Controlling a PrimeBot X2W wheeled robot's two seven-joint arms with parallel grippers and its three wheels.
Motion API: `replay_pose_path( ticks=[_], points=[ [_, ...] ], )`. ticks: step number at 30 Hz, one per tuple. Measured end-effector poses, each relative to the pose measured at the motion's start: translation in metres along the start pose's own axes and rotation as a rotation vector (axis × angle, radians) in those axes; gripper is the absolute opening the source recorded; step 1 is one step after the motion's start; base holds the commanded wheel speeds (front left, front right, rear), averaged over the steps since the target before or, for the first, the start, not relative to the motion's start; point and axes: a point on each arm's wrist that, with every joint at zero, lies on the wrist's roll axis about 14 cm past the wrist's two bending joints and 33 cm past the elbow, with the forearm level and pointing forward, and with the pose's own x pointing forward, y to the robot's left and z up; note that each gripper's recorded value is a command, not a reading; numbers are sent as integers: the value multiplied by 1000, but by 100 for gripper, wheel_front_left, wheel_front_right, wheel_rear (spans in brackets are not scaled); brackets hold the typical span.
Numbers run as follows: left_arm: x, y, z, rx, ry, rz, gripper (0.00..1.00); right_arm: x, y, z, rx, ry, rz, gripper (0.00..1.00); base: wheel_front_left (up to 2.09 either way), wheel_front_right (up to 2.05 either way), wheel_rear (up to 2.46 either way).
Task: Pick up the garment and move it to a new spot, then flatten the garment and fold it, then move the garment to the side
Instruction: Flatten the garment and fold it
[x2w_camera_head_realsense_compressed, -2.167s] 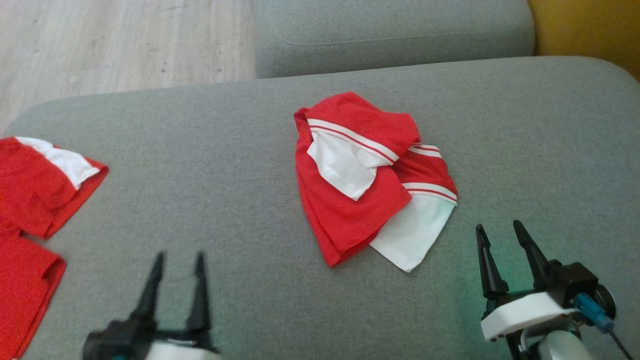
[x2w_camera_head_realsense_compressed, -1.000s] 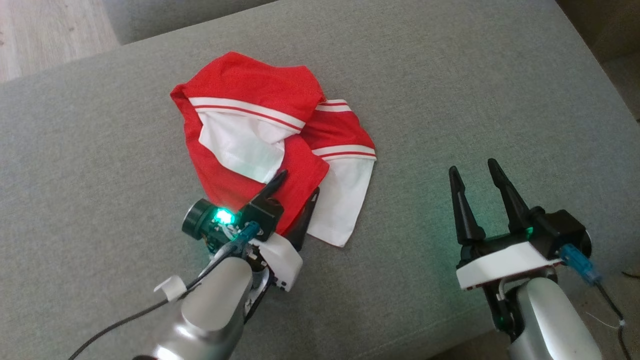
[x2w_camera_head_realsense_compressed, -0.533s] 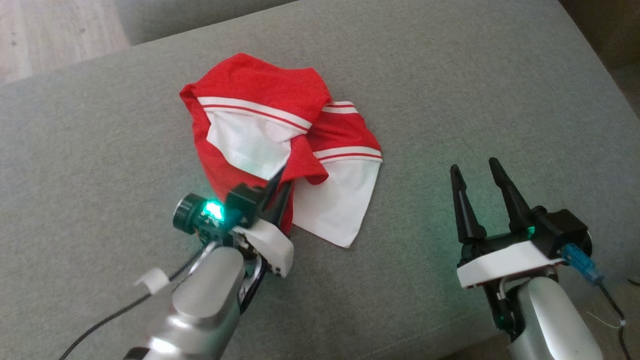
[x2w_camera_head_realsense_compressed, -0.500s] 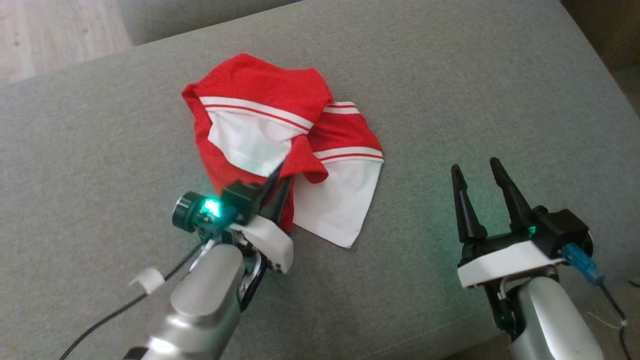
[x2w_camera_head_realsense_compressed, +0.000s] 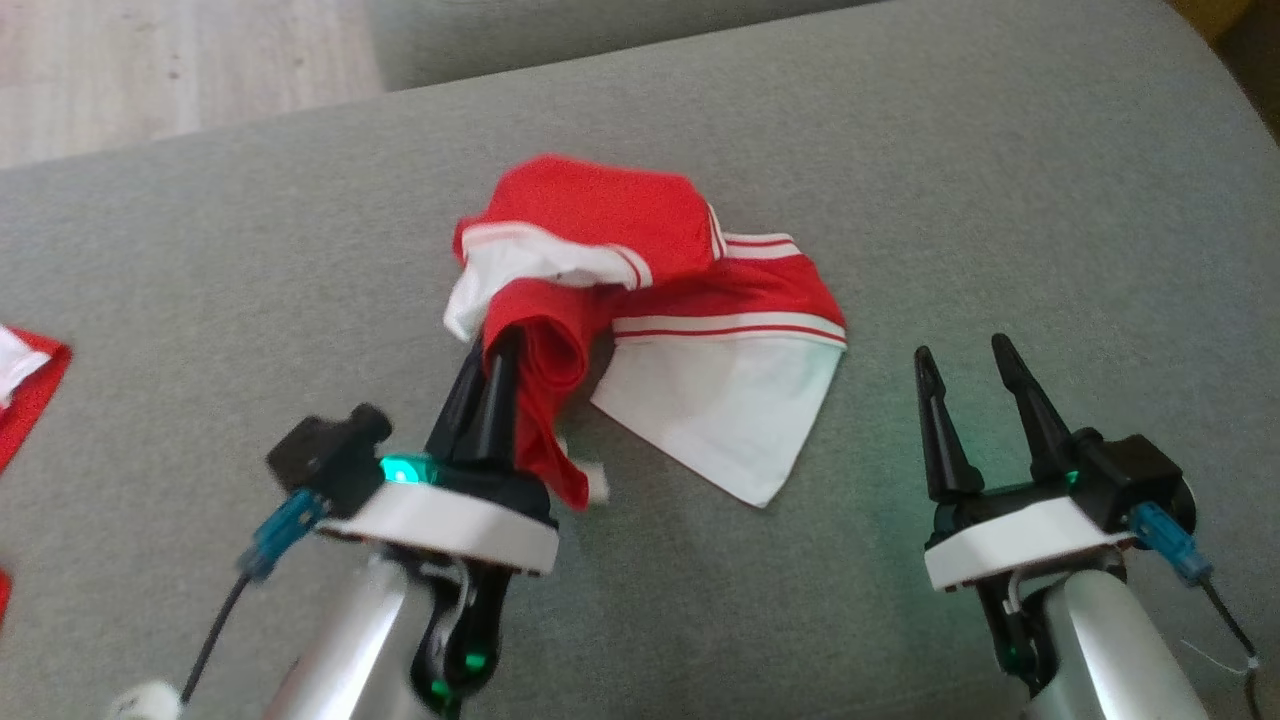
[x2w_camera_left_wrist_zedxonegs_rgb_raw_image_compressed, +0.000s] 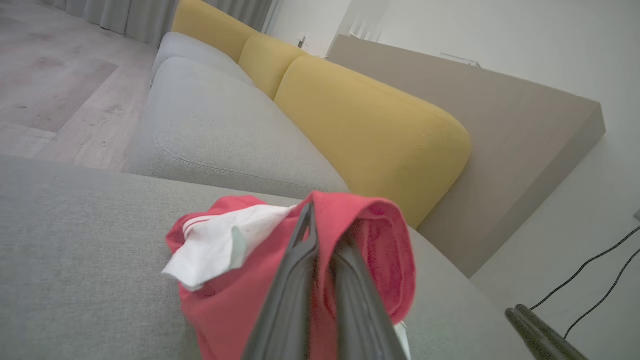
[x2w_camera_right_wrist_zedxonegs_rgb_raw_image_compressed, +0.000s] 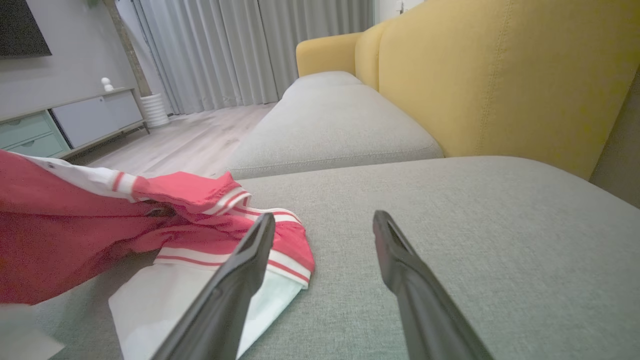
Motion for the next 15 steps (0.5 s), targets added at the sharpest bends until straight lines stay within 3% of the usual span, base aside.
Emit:
replay_pose_path(
  ticks=[7, 15],
  points=[
    [-38, -5, 39, -105, -85, 55, 0, 3, 17, 2, -8, -6, 51, 100, 0, 0, 0],
    [-92, 80, 26, -111, -30, 359, 0, 2, 25, -2, -6, 5, 75, 100, 0, 0, 0]
  ],
)
